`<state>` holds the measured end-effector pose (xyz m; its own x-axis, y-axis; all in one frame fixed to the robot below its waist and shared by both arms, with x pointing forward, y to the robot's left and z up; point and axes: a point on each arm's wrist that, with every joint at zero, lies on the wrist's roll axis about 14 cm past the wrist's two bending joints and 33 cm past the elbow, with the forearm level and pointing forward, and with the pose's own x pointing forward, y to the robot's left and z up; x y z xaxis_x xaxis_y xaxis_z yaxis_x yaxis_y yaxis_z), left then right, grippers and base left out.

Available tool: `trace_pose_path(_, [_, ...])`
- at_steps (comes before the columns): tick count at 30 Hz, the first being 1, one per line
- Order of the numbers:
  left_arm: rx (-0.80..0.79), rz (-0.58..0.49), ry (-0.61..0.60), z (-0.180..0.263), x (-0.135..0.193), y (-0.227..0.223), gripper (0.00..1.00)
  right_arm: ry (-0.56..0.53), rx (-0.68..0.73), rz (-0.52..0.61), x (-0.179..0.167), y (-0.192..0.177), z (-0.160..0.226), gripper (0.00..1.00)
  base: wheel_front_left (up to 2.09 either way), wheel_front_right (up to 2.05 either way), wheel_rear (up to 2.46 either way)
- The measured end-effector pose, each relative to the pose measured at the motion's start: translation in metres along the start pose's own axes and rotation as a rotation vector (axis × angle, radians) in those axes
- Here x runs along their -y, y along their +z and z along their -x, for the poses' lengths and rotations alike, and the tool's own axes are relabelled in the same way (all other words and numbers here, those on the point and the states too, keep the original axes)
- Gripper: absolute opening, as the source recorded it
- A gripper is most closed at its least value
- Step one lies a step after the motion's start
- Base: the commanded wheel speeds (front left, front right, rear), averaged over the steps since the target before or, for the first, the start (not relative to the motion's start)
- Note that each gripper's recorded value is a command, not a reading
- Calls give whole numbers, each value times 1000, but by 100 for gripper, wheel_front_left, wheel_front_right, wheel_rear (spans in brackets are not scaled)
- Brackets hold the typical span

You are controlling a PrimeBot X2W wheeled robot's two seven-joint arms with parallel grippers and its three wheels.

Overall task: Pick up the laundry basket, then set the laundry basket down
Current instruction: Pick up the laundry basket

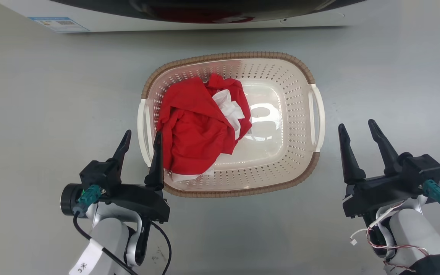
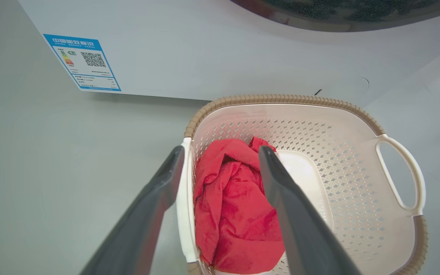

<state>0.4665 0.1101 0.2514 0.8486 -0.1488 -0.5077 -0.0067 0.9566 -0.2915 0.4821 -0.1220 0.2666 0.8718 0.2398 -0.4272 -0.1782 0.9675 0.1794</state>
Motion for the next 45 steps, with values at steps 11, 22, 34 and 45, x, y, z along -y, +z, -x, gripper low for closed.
trace_pose_path(11, [-83, 9, -10, -22, -5, -29, 100, 8, -65, -15, 3, -29, -14, 100, 0, 0, 0])
trace_pose_path(22, [-158, 2, 3, -40, -15, -41, 100, 33, -97, -29, -5, -39, -30, 100, 0, 0, 0])
trace_pose_path(34, [-273, -5, 19, -58, -28, -50, 100, 45, -148, -11, -5, -43, -48, 100, 0, 0, 0])
trace_pose_path(45, [-383, 16, 21, -63, -29, -60, 100, 68, -289, -9, -11, -64, -51, 100, 0, 0, 0])
